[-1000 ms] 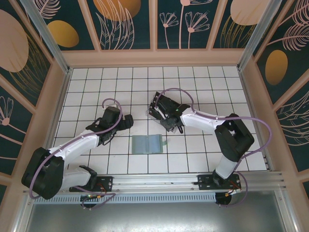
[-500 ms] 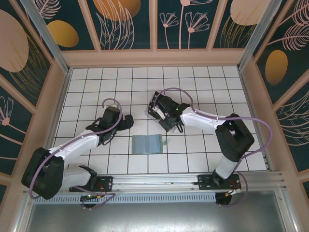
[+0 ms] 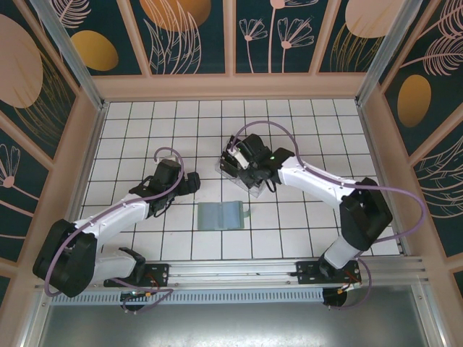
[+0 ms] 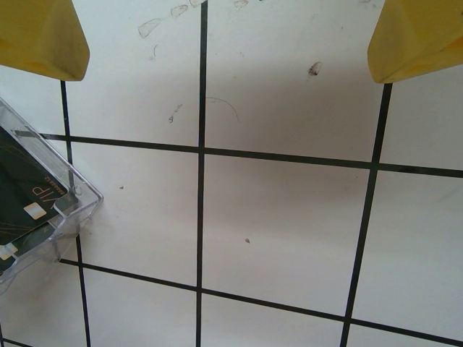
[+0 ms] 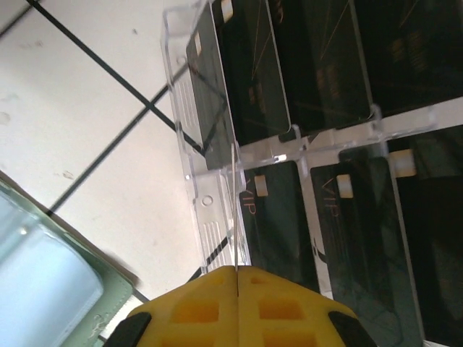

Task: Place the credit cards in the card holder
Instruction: Pick up the credit card from the storage box, then insert the credit card into the card slot.

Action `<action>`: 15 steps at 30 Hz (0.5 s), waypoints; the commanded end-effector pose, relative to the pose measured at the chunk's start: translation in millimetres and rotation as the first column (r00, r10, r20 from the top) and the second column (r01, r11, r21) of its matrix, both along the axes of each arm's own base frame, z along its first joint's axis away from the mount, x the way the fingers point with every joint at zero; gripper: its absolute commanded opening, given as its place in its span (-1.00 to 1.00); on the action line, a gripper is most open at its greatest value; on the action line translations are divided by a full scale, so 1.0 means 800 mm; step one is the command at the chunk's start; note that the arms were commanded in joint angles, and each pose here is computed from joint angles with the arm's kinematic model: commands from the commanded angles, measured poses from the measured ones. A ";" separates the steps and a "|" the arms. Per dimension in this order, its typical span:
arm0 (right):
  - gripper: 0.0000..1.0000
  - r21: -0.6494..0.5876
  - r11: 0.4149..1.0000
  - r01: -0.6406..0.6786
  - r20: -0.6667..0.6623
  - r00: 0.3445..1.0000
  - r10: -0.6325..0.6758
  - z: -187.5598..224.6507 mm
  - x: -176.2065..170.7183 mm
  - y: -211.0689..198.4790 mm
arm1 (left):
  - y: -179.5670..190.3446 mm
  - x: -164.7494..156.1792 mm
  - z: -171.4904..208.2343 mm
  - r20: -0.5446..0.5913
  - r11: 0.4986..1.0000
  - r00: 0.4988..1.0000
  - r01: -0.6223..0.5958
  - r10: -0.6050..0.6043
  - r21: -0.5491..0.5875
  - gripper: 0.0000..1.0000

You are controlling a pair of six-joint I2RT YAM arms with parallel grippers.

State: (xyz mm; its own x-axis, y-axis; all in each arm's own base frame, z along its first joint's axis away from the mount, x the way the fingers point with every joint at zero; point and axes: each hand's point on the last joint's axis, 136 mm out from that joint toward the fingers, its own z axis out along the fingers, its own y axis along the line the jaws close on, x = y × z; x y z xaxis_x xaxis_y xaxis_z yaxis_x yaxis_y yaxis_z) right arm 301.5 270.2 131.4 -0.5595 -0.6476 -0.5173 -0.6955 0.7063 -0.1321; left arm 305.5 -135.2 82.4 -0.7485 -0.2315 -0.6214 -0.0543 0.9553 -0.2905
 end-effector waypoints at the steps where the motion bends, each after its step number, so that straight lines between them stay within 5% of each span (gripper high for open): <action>1: -1.00 0.121 0.993 -0.004 0.019 1.000 0.002 0.050 -0.013 0.021 | -0.003 0.005 0.008 0.014 1.000 1.000 0.018 -0.018 -0.002 0.97; 8: -1.00 0.385 0.919 0.087 -0.066 0.996 -0.067 0.085 -0.059 0.065 | 0.002 -0.010 0.004 -0.012 1.000 1.000 0.029 -0.029 0.001 0.97; 15: -1.00 0.647 0.707 0.284 -0.267 0.954 -0.139 0.072 -0.102 0.081 | 0.012 -0.041 -0.002 -0.048 0.999 0.998 0.039 -0.039 0.001 0.97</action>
State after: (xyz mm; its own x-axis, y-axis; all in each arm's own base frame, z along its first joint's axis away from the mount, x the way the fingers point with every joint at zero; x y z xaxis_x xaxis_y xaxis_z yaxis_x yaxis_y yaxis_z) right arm 224.6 324.2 180.4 -0.6907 -0.2353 -0.6838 -0.5892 0.7313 0.3436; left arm 290.0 -132.1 91.9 -0.7503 -0.2288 -0.6203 -0.0324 0.9498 -0.3111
